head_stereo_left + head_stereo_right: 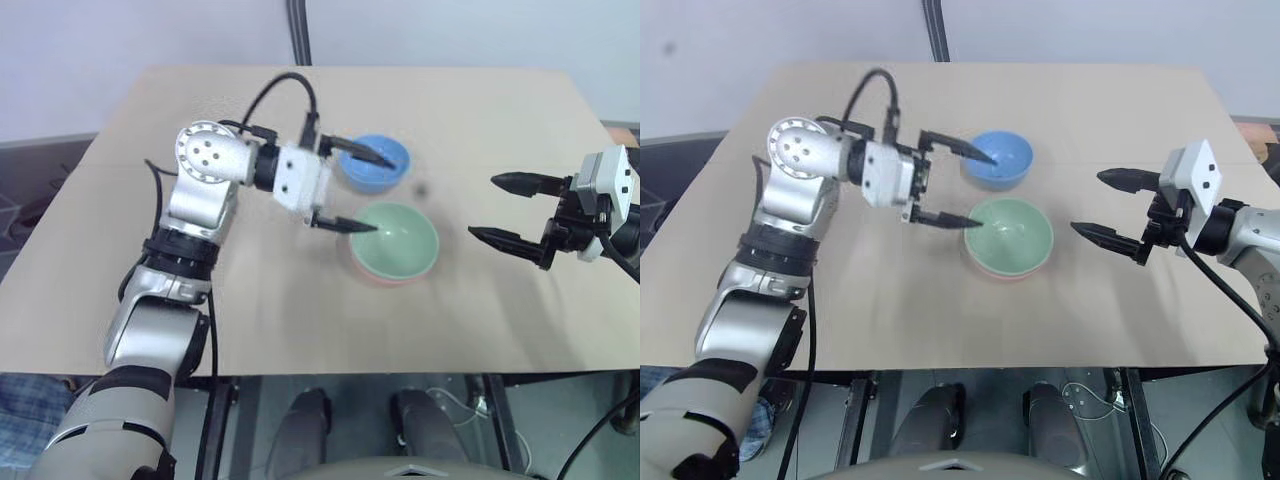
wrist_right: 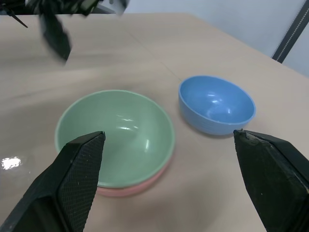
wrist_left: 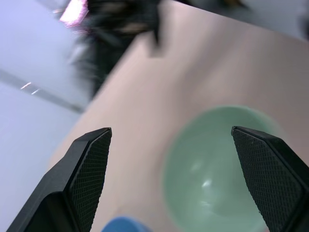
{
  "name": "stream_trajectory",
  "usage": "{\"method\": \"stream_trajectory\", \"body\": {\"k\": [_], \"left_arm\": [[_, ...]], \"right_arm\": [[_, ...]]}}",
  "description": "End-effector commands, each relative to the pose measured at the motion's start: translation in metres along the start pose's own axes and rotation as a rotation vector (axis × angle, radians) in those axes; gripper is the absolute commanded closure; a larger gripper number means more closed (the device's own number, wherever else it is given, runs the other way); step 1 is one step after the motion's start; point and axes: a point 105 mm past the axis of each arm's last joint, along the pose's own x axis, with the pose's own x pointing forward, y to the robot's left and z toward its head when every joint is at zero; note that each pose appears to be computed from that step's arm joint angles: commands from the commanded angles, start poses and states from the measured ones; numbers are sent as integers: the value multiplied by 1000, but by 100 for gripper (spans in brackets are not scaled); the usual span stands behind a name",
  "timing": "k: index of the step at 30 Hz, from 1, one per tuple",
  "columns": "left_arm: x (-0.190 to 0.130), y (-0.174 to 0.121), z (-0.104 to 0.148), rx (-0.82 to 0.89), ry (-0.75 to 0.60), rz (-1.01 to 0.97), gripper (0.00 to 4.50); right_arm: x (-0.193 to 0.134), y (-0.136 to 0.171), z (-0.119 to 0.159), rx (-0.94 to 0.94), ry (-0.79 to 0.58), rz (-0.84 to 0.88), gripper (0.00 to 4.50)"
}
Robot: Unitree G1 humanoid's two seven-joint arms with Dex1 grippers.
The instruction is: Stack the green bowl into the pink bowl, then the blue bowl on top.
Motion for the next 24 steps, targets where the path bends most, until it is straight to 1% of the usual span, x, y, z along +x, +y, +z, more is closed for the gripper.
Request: {"method": "stream_trajectory", "body": {"k": [1,6,9,10,13,17,20,22,24], "left_arm": [[-29,26,-1,-118,2,222,28],[-74,38,-13,-369,0,472,28],[-96,23,-20,-486,42,511,28],[-102,16,-22,-556,57,510,28],[-118,-2,-14,-672,42,499,28],[-138,-21,-7,-744,61,500,28],[-146,-29,0,-783,53,502,28],[-151,-33,2,-806,51,510,28],[-156,-39,1,-819,82,515,28]], "right_arm": [[2,1,8,-42,-21,13,0],[6,-3,6,-42,-12,19,0],[9,-11,2,-45,11,-3,0],[11,-16,1,-47,23,-15,0],[18,-30,-1,-66,44,-62,0],[39,-44,6,-107,41,-87,0],[59,-47,12,-138,39,-66,0],[72,-48,13,-148,60,-52,0],[88,-55,14,-166,102,-62,0]]}}
